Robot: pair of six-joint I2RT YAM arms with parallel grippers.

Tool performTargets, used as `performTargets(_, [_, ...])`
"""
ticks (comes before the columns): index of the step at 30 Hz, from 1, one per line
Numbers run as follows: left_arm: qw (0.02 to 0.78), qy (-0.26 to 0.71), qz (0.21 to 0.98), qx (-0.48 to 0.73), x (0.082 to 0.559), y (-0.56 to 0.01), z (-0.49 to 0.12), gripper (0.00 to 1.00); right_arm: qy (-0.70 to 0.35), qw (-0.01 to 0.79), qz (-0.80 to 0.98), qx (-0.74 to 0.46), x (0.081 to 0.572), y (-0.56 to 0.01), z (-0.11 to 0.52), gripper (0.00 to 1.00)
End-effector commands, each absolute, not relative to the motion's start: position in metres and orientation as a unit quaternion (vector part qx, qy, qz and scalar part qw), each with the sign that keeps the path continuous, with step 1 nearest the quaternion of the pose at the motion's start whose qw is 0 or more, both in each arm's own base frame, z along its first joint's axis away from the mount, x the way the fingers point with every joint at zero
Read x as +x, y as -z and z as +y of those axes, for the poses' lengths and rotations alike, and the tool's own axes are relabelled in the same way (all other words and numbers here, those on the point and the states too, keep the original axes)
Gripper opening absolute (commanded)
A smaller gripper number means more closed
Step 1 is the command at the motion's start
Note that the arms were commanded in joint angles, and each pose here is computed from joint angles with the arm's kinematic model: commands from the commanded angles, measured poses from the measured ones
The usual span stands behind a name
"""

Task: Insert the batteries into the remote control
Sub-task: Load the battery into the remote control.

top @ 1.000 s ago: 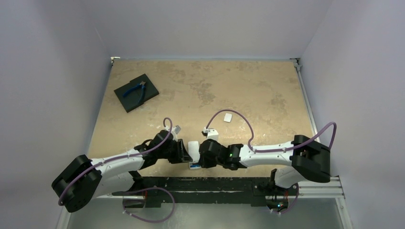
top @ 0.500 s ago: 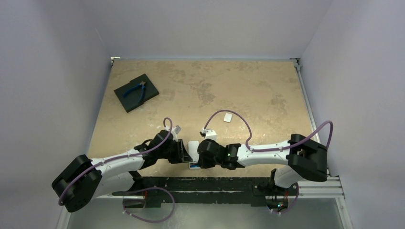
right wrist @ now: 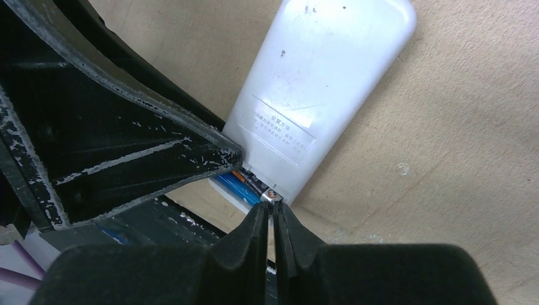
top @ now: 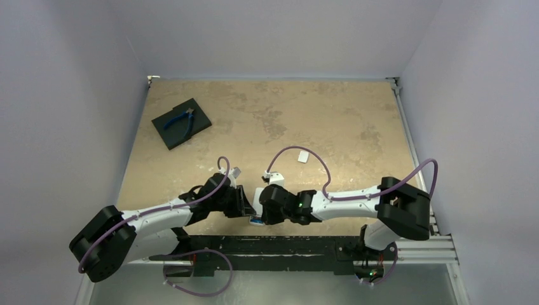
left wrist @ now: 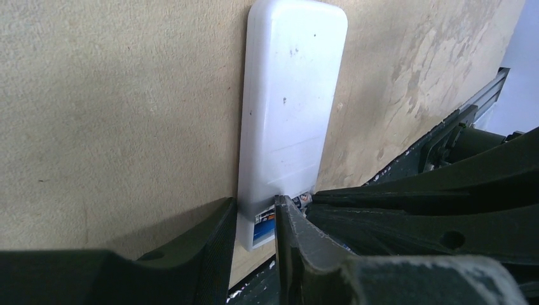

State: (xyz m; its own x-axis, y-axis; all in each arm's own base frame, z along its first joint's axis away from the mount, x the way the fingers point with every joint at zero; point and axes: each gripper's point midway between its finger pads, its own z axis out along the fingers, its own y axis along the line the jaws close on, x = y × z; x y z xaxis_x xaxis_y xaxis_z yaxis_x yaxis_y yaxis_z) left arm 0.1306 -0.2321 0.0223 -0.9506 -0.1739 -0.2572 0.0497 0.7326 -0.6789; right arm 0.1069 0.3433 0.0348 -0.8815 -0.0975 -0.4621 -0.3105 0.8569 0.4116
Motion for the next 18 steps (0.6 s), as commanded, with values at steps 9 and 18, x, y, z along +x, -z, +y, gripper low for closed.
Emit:
performTargets(9, [0.158,0.378,0.912,-0.021,0.132,-0.027,-0.238,0.26,-0.245,0.232,0.934,-0.116,0.119,-0.046,0.365,0.15])
performTargets(18, [0.157,0.389,0.907,-0.023,0.129,-0.031,-0.239,0.26,-0.200,0.239,0.943,-0.120,0.128,-0.041,0.362,0.14])
